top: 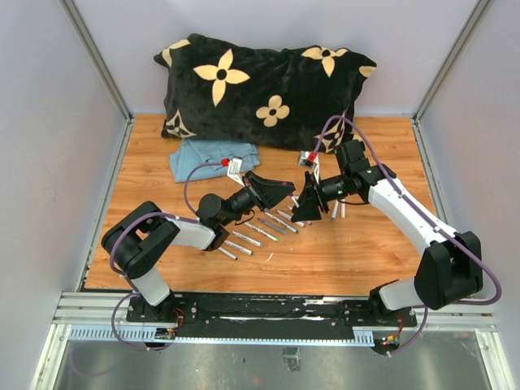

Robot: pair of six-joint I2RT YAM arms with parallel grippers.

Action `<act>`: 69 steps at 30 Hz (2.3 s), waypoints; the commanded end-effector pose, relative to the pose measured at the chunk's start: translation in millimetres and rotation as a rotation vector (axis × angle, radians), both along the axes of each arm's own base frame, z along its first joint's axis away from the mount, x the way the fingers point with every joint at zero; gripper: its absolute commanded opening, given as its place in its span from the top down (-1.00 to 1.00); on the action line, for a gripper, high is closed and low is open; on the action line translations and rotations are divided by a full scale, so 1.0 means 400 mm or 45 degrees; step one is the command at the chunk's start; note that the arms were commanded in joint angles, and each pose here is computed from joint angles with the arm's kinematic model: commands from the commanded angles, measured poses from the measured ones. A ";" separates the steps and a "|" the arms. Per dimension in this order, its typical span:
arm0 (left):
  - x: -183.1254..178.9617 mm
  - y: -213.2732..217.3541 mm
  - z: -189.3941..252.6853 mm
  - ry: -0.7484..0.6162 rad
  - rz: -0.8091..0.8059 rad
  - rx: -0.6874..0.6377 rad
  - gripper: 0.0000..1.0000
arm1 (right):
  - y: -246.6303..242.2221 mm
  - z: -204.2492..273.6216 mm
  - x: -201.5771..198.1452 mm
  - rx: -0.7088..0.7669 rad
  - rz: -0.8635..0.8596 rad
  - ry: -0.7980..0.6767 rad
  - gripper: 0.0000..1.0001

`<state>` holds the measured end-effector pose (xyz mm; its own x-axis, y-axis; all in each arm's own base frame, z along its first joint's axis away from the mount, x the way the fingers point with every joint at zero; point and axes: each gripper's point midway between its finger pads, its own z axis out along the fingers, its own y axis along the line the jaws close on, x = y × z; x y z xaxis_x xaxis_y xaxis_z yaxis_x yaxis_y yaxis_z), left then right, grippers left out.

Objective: Open the pen caps
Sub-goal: Open the pen cap from the pen, then place the pen at the center of the board.

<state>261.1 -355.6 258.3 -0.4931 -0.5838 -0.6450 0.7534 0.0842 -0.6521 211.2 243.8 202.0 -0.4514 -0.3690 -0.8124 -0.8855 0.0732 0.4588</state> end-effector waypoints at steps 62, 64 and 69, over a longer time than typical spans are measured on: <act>-0.101 0.488 -0.057 0.191 0.686 0.140 0.99 | -0.222 -0.442 0.497 -1.097 0.002 -0.567 0.78; -0.100 0.488 -0.060 0.195 0.687 0.140 0.99 | -0.228 -0.453 0.496 -1.111 0.003 -0.554 0.77; -0.099 0.488 -0.060 0.198 0.687 0.132 0.99 | -0.238 -0.467 0.484 -1.122 0.007 -0.511 0.70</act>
<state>220.6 -161.4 230.7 -0.2496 -0.7110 -0.6574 0.4716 0.5037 -0.7238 408.8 156.7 24.2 -0.1759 -0.9136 -0.3667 -0.9624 0.2379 -0.1311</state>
